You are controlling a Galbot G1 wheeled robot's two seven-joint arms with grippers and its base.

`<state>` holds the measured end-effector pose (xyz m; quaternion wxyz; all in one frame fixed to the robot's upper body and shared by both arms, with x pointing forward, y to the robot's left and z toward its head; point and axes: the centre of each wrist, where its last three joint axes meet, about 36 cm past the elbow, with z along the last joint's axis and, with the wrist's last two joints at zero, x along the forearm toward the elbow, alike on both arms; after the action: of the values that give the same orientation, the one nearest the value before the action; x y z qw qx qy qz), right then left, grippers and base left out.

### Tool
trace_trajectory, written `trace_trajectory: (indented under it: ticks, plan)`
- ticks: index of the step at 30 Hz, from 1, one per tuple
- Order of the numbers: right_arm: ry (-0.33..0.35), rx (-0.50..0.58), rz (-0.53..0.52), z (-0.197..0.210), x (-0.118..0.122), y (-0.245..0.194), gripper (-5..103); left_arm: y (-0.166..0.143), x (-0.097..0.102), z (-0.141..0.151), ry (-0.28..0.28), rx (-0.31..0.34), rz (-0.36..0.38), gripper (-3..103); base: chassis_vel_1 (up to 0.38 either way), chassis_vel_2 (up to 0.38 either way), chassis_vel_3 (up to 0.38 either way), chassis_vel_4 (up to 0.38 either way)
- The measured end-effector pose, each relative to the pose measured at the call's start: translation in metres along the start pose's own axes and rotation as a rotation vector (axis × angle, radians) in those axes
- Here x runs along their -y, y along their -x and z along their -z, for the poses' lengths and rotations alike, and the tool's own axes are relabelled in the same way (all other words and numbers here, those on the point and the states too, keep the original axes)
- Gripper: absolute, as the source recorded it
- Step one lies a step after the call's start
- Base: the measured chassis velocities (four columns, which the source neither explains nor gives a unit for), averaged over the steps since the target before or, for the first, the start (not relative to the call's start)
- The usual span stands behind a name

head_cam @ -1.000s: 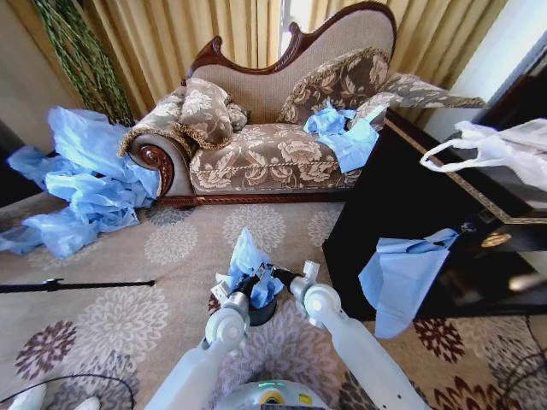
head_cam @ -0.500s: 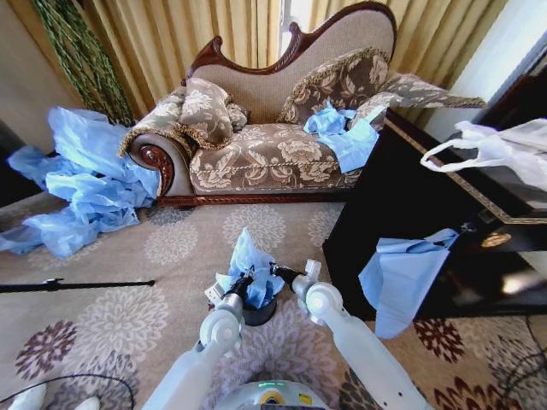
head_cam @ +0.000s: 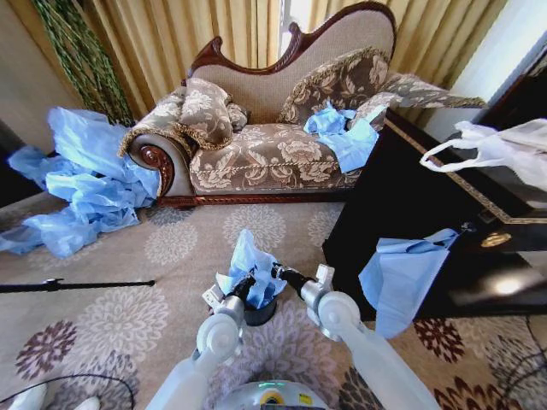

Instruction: Place a garbage bag over the trash bin.

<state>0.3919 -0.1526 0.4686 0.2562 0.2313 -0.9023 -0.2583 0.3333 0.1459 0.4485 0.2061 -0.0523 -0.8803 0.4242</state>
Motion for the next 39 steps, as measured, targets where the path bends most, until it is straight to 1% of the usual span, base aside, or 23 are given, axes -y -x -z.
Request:
trace_trajectory:
  ticks: [1,3,4,6,8,10,12,13,14,15,16,18,20,23,24,26,27,28,32,33,34,36,39]
  plan:
    - [0.0,0.0,0.0,0.0,0.0,0.0,0,0.0,0.0,0.0,0.0,0.0,0.0,0,0.0,0.0,0.0,0.0]
    - [0.002,0.015,0.006,0.005,-0.001,-0.008,0,-0.011,0.014,0.001,-0.039,-0.016,-0.055,0,0.0,0.0,0.0,0.0]
    - [0.002,0.015,0.006,0.005,-0.001,-0.008,0,-0.011,0.014,0.001,-0.039,-0.016,-0.055,0,0.0,0.0,0.0,0.0]
    - [0.001,0.022,0.01,0.008,-0.001,-0.015,0,-0.022,0.027,0.0,-0.081,-0.036,-0.117,0,0.0,0.0,0.0,0.0]
    - [-0.001,0.02,0.01,0.008,0.0,-0.017,0,-0.024,0.031,-0.003,-0.094,-0.048,-0.151,0,0.0,0.0,0.0,0.0]
    - [0.001,0.017,0.009,0.007,0.001,-0.017,0,-0.018,0.028,-0.008,-0.094,-0.058,-0.178,0,0.0,0.0,0.0,0.0]
    - [0.004,0.016,0.01,0.006,0.0,-0.017,0,-0.01,0.019,-0.011,-0.084,-0.06,-0.2,0,0.0,0.0,0.0,0.0]
    - [0.007,0.015,0.011,0.005,0.0,-0.017,0,-0.001,0.01,-0.014,-0.063,-0.054,-0.203,0,0.0,0.0,0.0,0.0]
    - [0.01,0.013,0.015,0.003,-0.002,-0.016,0,0.018,-0.013,-0.018,-0.017,-0.019,-0.201,0,0.0,0.0,0.0,0.0]
    - [0.01,0.013,0.015,0.003,-0.002,-0.016,0,0.018,-0.013,-0.018,-0.017,-0.019,-0.201,0,0.0,0.0,0.0,0.0]
    - [0.01,0.012,0.015,0.002,-0.003,-0.016,0,0.025,-0.02,-0.017,-0.015,-0.01,-0.191,0,0.0,0.0,0.0,0.0]
    - [0.009,0.01,0.013,0.0,-0.002,-0.016,0,0.031,-0.03,-0.014,-0.039,0.001,-0.16,0,0.0,0.0,0.0,0.0]
    - [0.009,0.01,0.011,0.0,-0.002,-0.016,0,0.032,-0.032,-0.014,-0.044,0.004,-0.148,0,0.0,0.0,0.0,0.0]
    - [0.007,0.016,0.001,0.002,0.003,-0.02,0,0.032,-0.043,-0.011,-0.059,0.032,-0.078,0,0.0,0.0,0.0,0.0]
    - [0.007,0.016,0.001,0.002,0.003,-0.02,0,0.032,-0.043,-0.011,-0.059,0.032,-0.078,0,0.0,0.0,0.0,0.0]
    - [0.006,0.021,-0.008,0.004,0.007,-0.024,0,0.027,-0.052,0.002,-0.068,0.081,-0.022,0,0.0,0.0,0.0,0.0]
    - [0.006,0.021,-0.008,0.004,0.007,-0.024,0,0.027,-0.052,0.002,-0.068,0.081,-0.022,0,0.0,0.0,0.0,0.0]
    - [0.005,0.019,-0.009,0.004,0.011,-0.026,0,0.02,-0.056,0.014,-0.074,0.117,0.001,0,0.0,0.0,0.0,0.0]
    - [-0.001,0.022,-0.009,0.002,0.019,-0.024,0,0.004,-0.06,0.033,-0.081,0.156,0.02,0,0.0,0.0,0.0,0.0]
    - [0.003,0.023,-0.006,0.001,0.018,-0.022,-3,0.001,-0.061,0.037,-0.075,0.163,0.02,0,0.0,0.0,0.0,0.0]
    - [0.007,0.024,0.002,0.001,0.017,-0.02,1,-0.001,-0.06,0.039,-0.071,0.167,0.017,0,0.0,0.0,0.0,0.0]
    - [0.01,0.023,0.016,0.0,0.015,-0.018,1,-0.001,-0.059,0.04,-0.068,0.168,0.015,0,0.0,0.0,0.0,0.0]
    - [0.002,0.011,0.054,-0.007,0.015,-0.008,18,-0.004,-0.054,0.043,-0.065,0.171,0.01,0,0.0,0.0,0.0,0.0]
